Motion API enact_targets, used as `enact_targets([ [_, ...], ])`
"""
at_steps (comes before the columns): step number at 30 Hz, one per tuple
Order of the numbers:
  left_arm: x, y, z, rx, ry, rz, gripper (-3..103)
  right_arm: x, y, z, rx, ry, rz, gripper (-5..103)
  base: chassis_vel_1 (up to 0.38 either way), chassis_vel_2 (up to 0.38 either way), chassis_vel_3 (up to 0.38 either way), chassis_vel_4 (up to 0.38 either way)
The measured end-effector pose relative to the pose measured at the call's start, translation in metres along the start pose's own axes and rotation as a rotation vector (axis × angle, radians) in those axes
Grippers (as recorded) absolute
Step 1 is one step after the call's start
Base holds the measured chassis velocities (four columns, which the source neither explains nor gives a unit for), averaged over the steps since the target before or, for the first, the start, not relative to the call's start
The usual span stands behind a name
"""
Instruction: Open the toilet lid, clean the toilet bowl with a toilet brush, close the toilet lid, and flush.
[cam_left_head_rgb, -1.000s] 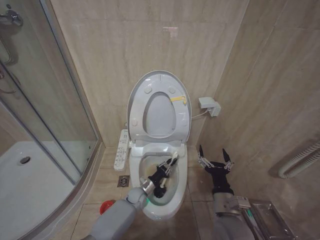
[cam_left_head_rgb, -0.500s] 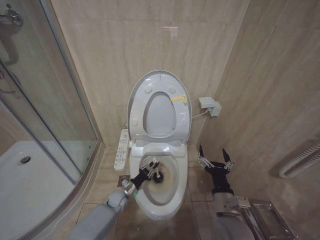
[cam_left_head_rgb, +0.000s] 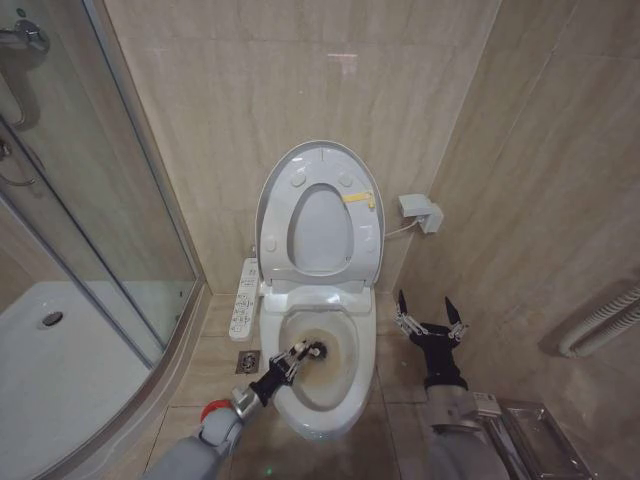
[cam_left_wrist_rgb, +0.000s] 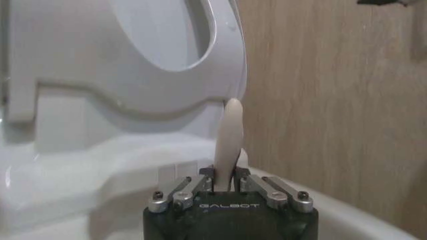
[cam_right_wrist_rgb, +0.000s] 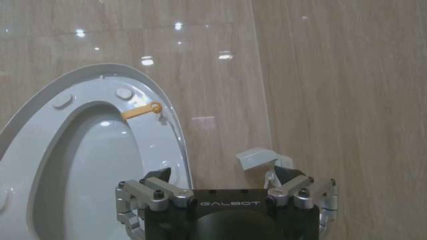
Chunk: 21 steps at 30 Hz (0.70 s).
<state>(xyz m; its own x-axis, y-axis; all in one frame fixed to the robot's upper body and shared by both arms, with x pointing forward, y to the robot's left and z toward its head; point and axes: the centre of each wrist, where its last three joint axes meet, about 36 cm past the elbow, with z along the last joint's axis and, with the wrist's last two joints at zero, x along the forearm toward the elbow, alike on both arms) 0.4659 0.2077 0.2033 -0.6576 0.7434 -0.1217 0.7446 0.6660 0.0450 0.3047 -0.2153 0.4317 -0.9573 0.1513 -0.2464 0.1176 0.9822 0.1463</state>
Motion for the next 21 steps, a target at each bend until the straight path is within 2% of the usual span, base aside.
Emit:
enact_targets([
  [2, -0.020, 0.003, -0.010, -0.001, -0.025, -0.005, 18, 0.000, 0.000, 0.000, 0.000, 0.000, 0.000, 100, 0.000, 0.000, 0.000, 0.000],
  [3, -0.020, 0.003, -0.010, -0.001, -0.025, -0.005, 18, 0.000, 0.000, 0.000, 0.000, 0.000, 0.000, 100, 0.000, 0.000, 0.000, 0.000],
  [6, -0.056, 0.003, -0.028, 0.018, -0.075, -0.007, 18, 0.000, 0.000, 0.000, 0.000, 0.000, 0.000, 100, 0.000, 0.000, 0.000, 0.000],
  [7, -0.056, 0.003, -0.028, 0.018, -0.075, -0.007, 18, 0.000, 0.000, 0.000, 0.000, 0.000, 0.000, 100, 0.000, 0.000, 0.000, 0.000],
  [10, -0.083, -0.001, -0.038, 0.038, -0.102, 0.005, 18, 0.000, 0.000, 0.000, 0.000, 0.000, 0.000, 100, 0.000, 0.000, 0.000, 0.000],
  [21, -0.133, -0.007, -0.046, 0.056, -0.113, 0.026, 18, 0.000, 0.000, 0.000, 0.000, 0.000, 0.000, 100, 0.000, 0.000, 0.000, 0.000],
])
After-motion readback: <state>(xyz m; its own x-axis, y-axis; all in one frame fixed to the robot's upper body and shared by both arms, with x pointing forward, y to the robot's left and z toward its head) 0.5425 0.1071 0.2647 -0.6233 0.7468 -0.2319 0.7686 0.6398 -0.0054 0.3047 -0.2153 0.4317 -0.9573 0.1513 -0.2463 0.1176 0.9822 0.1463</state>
